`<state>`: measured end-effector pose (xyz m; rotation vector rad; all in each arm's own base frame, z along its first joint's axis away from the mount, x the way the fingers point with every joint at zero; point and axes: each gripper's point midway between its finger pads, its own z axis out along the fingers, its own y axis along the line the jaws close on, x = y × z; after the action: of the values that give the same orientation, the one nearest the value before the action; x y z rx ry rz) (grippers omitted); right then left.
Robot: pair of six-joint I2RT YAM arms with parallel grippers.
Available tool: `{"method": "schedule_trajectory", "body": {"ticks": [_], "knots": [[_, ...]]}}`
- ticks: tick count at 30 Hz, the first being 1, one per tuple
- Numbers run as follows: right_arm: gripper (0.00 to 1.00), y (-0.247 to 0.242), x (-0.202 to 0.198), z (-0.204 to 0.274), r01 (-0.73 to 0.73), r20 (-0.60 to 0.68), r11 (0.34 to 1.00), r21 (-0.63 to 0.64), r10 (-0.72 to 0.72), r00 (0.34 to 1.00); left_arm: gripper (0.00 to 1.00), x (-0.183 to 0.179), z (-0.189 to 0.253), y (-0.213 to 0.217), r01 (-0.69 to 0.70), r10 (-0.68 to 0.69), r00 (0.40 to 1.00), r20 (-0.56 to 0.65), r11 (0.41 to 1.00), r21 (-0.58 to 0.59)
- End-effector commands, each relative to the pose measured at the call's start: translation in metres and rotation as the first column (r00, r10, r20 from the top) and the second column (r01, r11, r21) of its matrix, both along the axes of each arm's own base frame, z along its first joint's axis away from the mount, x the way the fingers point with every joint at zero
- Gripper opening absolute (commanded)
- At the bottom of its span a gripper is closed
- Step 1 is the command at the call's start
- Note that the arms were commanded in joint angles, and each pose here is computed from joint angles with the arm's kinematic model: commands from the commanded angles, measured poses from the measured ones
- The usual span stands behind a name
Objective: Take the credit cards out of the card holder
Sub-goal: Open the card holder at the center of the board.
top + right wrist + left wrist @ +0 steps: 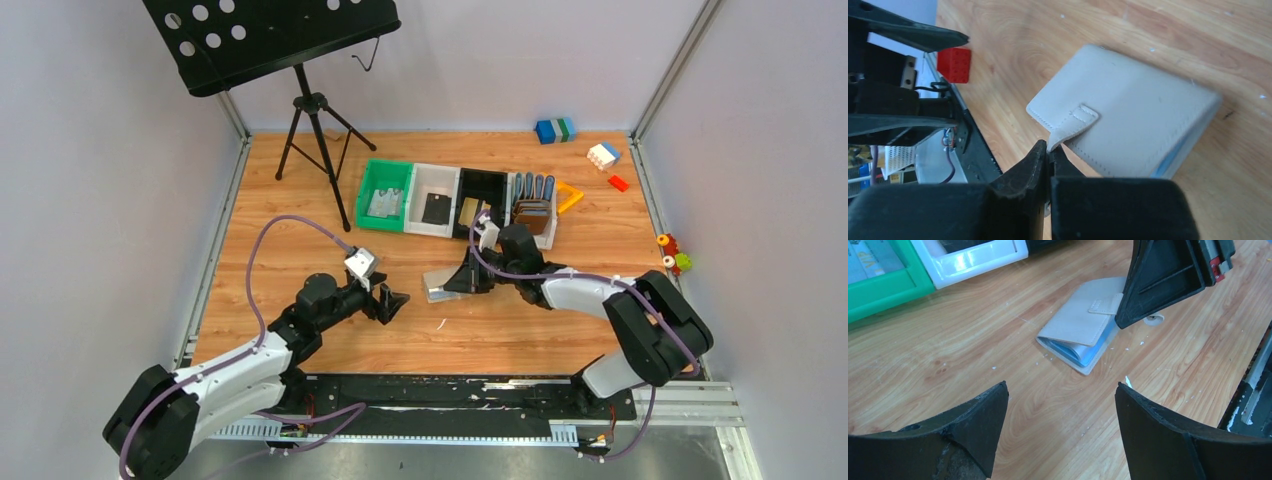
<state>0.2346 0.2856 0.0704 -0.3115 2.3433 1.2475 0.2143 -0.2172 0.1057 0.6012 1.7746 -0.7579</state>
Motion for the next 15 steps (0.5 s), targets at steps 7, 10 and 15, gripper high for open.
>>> {"method": "schedule_trajectory", "body": {"ticks": [7, 10, 15], "knots": [[0.01, 0.011, -0.012, 0.063, -0.055, 0.060, 0.993, 0.108, 0.049, 0.997, 0.86, -0.001, 0.027, -0.027, 0.100, -0.101, 0.981, 0.168, 0.995, 0.014], [0.01, 0.007, -0.015, 0.067, -0.057, 0.063, 0.994, 0.091, 0.052, 0.997, 0.88, -0.005, 0.026, -0.033, 0.127, -0.130, 0.975, 0.182, 0.991, 0.030], [0.03, 0.004, -0.018, 0.069, -0.066, 0.063, 0.996, 0.060, 0.062, 0.996, 0.92, -0.005, 0.025, -0.048, 0.186, -0.192, 0.958, 0.212, 0.981, 0.051]]}}
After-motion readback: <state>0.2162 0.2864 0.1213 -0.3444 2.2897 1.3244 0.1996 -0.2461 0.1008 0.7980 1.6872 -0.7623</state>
